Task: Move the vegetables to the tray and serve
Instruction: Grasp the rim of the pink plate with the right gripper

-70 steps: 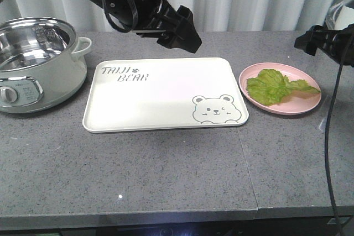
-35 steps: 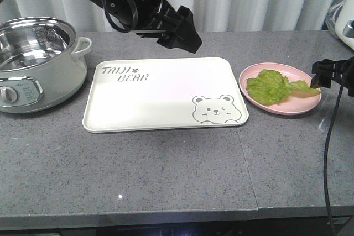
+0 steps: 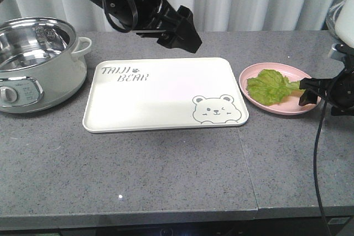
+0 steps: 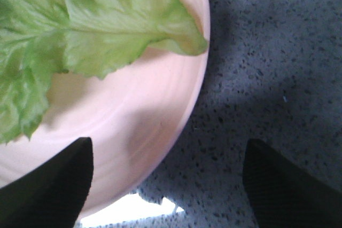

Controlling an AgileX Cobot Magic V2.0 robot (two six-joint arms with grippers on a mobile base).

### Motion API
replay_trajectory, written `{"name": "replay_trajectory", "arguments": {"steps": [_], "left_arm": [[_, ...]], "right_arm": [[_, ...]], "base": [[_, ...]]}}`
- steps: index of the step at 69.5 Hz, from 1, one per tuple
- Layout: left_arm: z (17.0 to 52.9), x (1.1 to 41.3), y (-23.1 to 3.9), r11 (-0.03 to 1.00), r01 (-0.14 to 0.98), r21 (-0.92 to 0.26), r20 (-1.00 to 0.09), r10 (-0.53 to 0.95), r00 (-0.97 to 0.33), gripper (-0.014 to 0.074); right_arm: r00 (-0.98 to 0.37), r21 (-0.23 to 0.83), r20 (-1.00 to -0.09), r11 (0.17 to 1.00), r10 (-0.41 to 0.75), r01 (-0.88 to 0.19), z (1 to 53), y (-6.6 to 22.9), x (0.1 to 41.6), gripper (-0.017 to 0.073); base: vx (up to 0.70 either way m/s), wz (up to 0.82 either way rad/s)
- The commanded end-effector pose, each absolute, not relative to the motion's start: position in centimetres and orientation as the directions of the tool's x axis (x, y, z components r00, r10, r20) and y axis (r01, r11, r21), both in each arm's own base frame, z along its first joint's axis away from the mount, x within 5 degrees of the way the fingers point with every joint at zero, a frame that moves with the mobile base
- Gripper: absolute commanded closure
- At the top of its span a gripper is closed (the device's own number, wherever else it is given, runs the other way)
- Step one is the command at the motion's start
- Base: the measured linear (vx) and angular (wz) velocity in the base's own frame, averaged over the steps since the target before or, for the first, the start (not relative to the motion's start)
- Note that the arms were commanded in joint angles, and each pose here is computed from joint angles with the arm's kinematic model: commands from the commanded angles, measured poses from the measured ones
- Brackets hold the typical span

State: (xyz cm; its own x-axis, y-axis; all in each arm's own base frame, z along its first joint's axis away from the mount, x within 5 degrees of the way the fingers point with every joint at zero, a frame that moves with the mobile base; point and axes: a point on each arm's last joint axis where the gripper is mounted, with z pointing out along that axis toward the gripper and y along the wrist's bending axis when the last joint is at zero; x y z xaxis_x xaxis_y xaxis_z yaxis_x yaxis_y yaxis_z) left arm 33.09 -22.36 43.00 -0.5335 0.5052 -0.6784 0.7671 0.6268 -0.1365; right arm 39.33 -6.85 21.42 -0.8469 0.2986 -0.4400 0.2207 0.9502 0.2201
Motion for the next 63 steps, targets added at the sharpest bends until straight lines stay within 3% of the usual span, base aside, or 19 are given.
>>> {"name": "replay_trajectory", "arguments": {"steps": [1,40,50,63], "left_arm": [[45.8,31.3,-22.0,0.610,0.780,-0.142,-0.741,0.456,-0.492,0.0015],[45.8,31.3,-22.0,0.610,0.780,-0.142,-0.741,0.456,-0.492,0.0015],[45.8,31.3,-22.0,0.610,0.780,-0.142,-0.741,0.456,-0.492,0.0015],[45.8,31.3,-22.0,0.610,0.780,-0.142,-0.741,0.456,-0.492,0.0015]], "right_arm": [[-0.780,0.222,-0.549,0.952,0.301,0.211,23.9,-7.2,39.8,0.0009],[-0.798,0.264,-0.486,0.931,0.355,0.254,20.0,-7.3,41.1,0.0044],[-0.796,0.274,-0.479,0.925,0.369,0.263,19.7,-7.2,41.2,0.0167],[-0.785,0.291,-0.480,0.915,0.391,0.278,19.8,-7.2,41.3,0.0428]], "base": [[0.00,0.00],[0.00,0.00],[0.00,0.00],[0.00,0.00]]}}
